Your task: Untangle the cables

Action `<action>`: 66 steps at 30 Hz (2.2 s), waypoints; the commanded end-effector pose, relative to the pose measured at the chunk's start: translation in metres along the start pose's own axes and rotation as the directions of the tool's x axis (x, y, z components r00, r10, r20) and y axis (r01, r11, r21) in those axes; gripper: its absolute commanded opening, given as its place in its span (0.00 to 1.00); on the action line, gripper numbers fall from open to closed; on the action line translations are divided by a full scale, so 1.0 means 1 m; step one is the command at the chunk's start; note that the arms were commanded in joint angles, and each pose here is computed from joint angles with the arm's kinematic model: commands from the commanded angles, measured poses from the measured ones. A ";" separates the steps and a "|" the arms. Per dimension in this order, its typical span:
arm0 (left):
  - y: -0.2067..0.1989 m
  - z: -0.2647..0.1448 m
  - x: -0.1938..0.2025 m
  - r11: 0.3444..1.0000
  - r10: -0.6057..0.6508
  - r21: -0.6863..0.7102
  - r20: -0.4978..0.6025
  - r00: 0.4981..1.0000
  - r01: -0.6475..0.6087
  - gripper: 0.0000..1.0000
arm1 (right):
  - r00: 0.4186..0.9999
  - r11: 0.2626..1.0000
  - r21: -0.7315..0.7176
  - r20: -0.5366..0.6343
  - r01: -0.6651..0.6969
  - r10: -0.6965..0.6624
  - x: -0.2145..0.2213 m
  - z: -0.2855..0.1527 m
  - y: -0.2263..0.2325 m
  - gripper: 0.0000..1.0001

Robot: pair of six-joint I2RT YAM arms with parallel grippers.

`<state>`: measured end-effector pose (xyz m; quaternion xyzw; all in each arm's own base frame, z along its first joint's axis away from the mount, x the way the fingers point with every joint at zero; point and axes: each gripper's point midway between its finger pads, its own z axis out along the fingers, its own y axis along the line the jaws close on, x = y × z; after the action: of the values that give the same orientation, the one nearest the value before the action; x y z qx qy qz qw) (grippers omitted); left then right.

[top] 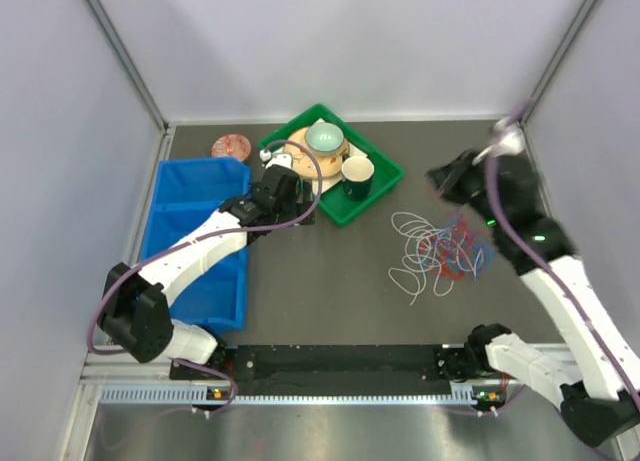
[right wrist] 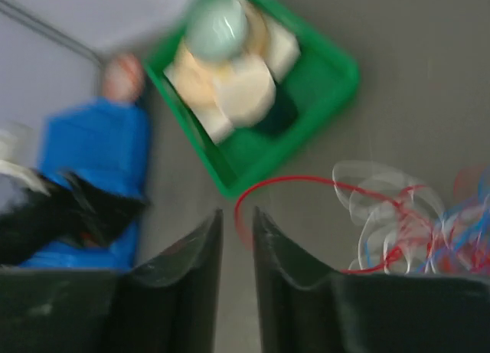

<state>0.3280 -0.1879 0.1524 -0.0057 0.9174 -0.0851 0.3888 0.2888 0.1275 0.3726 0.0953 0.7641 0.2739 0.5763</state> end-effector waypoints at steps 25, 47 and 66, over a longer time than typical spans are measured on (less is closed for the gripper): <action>-0.017 0.001 0.004 0.997 -0.020 0.080 -0.037 0.999 0.023 0.99 | 0.944 0.715 0.695 -0.284 0.083 0.166 0.135 0.018 -0.245 0.39; -0.009 0.001 0.008 0.999 -0.006 0.048 -0.046 0.999 0.008 0.99 | 0.965 0.654 0.757 -0.170 -0.003 0.200 0.144 0.073 -0.289 0.10; -0.003 -0.002 -0.013 1.000 0.021 0.004 0.020 1.000 -0.021 0.99 | 0.903 0.965 0.259 0.406 0.034 -0.141 -0.173 -0.057 -0.036 0.00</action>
<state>0.3218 -0.1902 0.1376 0.0073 0.9281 -0.0837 0.3627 0.3231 -0.0085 0.4495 0.2343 0.6826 0.1027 0.6846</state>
